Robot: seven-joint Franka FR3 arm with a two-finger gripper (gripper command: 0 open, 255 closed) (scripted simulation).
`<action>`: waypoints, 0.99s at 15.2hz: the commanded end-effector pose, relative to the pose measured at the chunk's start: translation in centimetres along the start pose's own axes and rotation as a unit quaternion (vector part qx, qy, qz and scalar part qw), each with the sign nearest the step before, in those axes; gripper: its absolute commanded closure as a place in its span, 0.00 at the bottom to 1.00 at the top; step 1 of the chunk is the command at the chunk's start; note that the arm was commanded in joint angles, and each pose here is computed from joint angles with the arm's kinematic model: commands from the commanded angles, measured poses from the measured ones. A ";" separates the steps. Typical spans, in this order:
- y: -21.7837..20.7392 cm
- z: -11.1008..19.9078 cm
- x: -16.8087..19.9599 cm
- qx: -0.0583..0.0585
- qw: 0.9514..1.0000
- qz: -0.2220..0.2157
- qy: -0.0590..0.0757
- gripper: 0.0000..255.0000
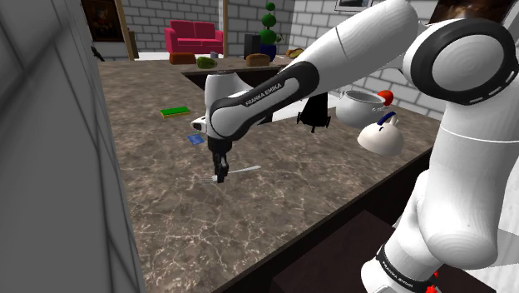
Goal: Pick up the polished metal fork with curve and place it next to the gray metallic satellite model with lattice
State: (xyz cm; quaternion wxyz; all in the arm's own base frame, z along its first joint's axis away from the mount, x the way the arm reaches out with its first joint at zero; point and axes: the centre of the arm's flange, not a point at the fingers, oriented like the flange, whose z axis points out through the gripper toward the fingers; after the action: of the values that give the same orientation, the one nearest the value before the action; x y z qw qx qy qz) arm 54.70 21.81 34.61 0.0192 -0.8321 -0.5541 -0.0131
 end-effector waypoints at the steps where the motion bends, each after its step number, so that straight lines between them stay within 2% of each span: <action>1: -0.1 -1.1 0.1 0.000 1.000 0.000 0.000 1.00; 15: -0.2 -8.5 0.4 0.000 1.000 0.000 0.000 1.00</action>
State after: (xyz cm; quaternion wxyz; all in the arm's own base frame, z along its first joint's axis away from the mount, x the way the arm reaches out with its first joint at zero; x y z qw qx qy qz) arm 54.71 21.82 42.46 0.0192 -0.8321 -0.5541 -0.0131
